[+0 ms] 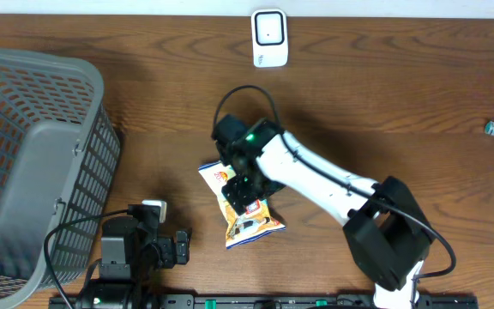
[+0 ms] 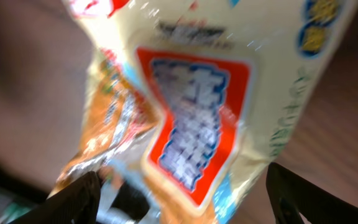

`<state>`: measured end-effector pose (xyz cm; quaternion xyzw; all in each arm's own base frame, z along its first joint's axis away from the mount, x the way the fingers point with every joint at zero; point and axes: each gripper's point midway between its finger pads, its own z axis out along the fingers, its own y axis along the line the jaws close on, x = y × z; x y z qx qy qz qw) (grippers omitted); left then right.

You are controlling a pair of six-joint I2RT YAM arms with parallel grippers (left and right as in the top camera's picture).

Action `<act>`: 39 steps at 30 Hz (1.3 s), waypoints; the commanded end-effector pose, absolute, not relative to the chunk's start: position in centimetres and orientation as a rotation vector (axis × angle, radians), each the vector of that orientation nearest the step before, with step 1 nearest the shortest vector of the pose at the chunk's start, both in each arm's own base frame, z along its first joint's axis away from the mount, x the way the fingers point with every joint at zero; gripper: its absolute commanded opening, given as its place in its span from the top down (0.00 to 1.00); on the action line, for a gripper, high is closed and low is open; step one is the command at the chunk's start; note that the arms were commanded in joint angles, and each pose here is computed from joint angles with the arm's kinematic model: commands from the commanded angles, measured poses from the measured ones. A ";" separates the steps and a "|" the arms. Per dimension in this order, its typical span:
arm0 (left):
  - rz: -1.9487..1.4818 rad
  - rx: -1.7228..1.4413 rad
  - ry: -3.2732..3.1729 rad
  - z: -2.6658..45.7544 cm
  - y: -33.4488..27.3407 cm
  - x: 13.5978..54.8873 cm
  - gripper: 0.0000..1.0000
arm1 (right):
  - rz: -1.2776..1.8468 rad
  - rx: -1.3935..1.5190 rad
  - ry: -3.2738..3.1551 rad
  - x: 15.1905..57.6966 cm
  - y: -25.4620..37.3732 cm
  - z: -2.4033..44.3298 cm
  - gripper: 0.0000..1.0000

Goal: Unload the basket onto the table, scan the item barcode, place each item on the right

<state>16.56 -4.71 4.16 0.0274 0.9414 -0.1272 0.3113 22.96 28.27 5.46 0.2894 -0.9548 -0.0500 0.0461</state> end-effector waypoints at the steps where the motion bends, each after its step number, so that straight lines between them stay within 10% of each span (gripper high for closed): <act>1: -0.343 0.082 2.475 4.4 -4.8 16.6 0.01 | 0.098 0.867 -3.074 24.9 27.5 6.1 0.18; 18: -0.343 0.082 2.475 4.4 -4.8 16.6 0.01 | 0.203 0.674 -3.055 23.6 27.9 -1.1 0.24; 28: -0.343 0.082 2.475 4.4 -4.8 16.7 0.01 | 0.018 0.579 -2.836 20.2 28.5 -2.2 0.99; 39: -0.342 0.082 2.475 4.4 -4.8 16.7 0.01 | -0.734 0.260 -2.321 17.6 29.0 11.4 0.99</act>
